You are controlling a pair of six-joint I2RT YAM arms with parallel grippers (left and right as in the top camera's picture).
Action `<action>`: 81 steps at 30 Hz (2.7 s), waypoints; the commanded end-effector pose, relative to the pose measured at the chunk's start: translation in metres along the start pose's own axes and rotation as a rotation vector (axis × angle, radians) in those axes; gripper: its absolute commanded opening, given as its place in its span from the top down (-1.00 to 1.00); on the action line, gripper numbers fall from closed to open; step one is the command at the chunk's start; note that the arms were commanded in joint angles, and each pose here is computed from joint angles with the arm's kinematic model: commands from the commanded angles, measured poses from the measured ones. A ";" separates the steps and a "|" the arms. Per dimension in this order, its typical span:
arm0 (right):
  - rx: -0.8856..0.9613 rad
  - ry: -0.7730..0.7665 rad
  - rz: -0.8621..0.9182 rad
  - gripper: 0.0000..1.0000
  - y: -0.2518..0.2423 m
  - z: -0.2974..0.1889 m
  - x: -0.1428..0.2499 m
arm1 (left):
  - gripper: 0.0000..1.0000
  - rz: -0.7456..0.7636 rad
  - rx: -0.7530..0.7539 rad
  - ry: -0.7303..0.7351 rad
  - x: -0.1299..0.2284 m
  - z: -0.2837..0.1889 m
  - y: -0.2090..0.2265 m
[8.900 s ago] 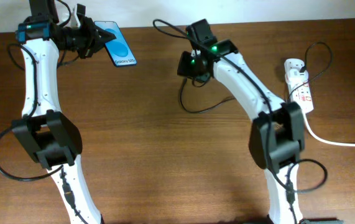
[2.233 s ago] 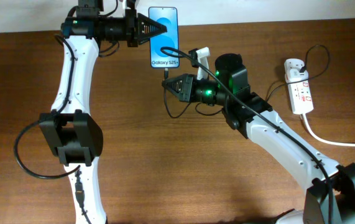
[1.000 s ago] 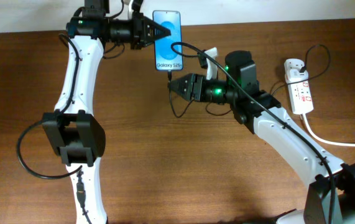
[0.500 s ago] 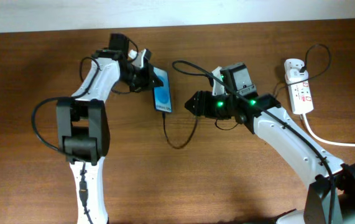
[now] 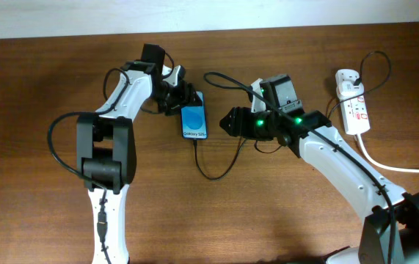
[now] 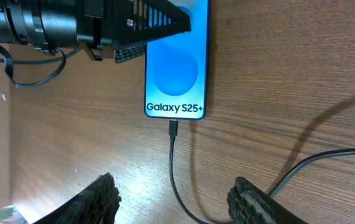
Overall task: Plug charger to phone and switch on socket
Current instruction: 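Lower the connected phone onto the table with the left gripper, then release the phone and cable and lift both grippers away, then move the right gripper down and toward the white power strip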
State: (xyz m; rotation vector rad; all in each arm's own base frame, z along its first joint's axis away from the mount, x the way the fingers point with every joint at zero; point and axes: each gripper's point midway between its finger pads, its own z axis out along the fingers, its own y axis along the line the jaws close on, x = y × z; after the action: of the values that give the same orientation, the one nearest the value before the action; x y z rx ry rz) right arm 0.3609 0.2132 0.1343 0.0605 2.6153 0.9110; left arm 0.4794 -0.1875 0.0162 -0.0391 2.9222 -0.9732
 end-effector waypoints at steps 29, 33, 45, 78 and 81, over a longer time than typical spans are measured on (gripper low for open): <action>0.168 -0.436 -0.113 -0.43 -0.011 -0.203 -0.018 | -0.52 0.215 -0.403 -0.576 -0.044 -0.318 -0.073; 0.202 -0.470 -0.112 -0.97 -0.014 -0.211 -0.020 | -0.99 0.214 -0.406 -0.577 -0.044 -0.318 -0.073; 0.159 -0.551 -0.154 -0.97 0.001 -0.226 -0.030 | -0.99 0.214 -0.406 -0.577 -0.044 -0.318 -0.073; 0.369 -1.145 -0.320 -0.97 -0.083 -0.272 0.028 | -0.99 0.214 -0.406 -0.577 -0.044 -0.318 -0.073; 0.359 -1.194 -0.336 -0.97 -0.102 -0.253 0.041 | -0.99 0.214 -0.406 -0.577 -0.044 -0.318 -0.073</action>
State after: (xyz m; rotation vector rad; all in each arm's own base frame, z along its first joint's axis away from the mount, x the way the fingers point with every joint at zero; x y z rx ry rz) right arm 0.2427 -0.0074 0.2567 0.1791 1.5743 0.1515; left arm 0.5071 -0.0573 0.3020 -0.0217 2.4955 -0.2744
